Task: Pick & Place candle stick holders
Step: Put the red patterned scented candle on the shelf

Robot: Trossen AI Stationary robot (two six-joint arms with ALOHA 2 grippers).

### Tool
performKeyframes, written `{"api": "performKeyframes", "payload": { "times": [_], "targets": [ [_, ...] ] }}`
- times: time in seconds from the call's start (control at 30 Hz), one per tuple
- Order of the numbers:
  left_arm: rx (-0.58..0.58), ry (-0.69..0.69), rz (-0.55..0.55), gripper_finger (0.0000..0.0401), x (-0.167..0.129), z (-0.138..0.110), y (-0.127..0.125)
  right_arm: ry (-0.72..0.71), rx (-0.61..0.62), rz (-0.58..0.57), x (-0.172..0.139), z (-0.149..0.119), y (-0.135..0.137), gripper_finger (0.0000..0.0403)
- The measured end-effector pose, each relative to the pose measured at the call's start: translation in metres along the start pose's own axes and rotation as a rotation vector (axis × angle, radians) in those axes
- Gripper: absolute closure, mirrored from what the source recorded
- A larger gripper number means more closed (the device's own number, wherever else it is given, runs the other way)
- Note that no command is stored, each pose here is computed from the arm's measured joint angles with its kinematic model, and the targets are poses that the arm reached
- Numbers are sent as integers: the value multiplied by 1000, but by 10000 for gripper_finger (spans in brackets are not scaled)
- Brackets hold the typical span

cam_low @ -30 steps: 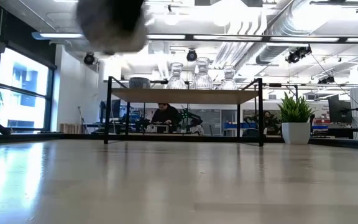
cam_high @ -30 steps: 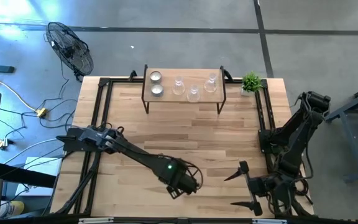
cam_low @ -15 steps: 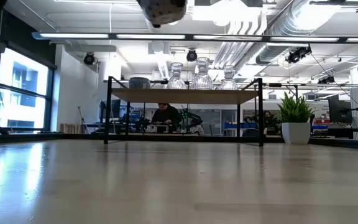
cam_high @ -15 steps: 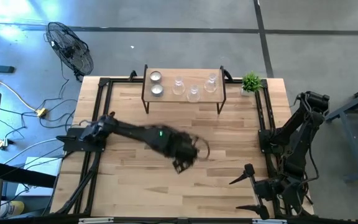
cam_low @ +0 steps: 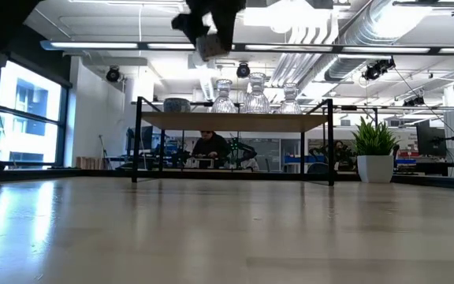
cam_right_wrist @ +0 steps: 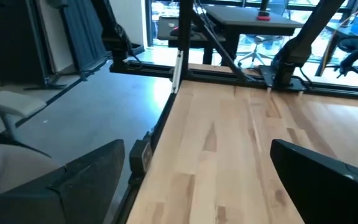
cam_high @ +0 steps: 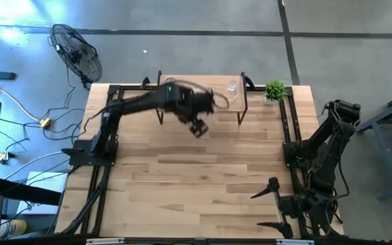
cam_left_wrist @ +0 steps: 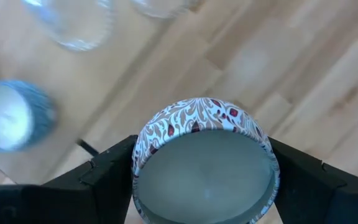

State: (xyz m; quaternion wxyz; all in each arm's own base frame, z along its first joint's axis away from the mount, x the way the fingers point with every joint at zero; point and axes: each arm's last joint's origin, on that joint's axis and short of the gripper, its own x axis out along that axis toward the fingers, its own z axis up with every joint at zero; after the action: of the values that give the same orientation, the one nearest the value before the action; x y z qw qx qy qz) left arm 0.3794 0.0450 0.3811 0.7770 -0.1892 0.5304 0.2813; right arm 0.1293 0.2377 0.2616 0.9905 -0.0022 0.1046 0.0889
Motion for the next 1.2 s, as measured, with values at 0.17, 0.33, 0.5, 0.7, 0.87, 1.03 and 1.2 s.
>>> {"api": "performKeyframes", "payload": {
  "times": [0.17, 0.33, 0.5, 0.7, 0.87, 1.03, 1.2],
  "targets": [
    [-53, 31, -7, 111, 9, 23, 44, 4, -13, -17, 0, -1, -1, 6],
    [-92, 54, -34, 111, 14, 34, 73, 24, -48, -27, 0, -4, -2, 6],
    [-84, 61, -44, 111, 16, 39, 87, 23, -113, -69, 0, -5, -4, 6],
    [-67, 72, -46, 111, 25, 42, 87, 42, -157, -88, 0, -8, -6, 6],
    [-9, 109, -63, 111, 43, 46, 80, 46, -162, -85, 0, -9, -6, 6],
    [7, 148, -46, 111, 54, 47, 80, 48, -154, -86, 0, -9, -6, 6],
    [12, 153, -38, 111, 58, 48, 83, 48, -154, -87, 0, -9, -6, 6]
  ]
}}
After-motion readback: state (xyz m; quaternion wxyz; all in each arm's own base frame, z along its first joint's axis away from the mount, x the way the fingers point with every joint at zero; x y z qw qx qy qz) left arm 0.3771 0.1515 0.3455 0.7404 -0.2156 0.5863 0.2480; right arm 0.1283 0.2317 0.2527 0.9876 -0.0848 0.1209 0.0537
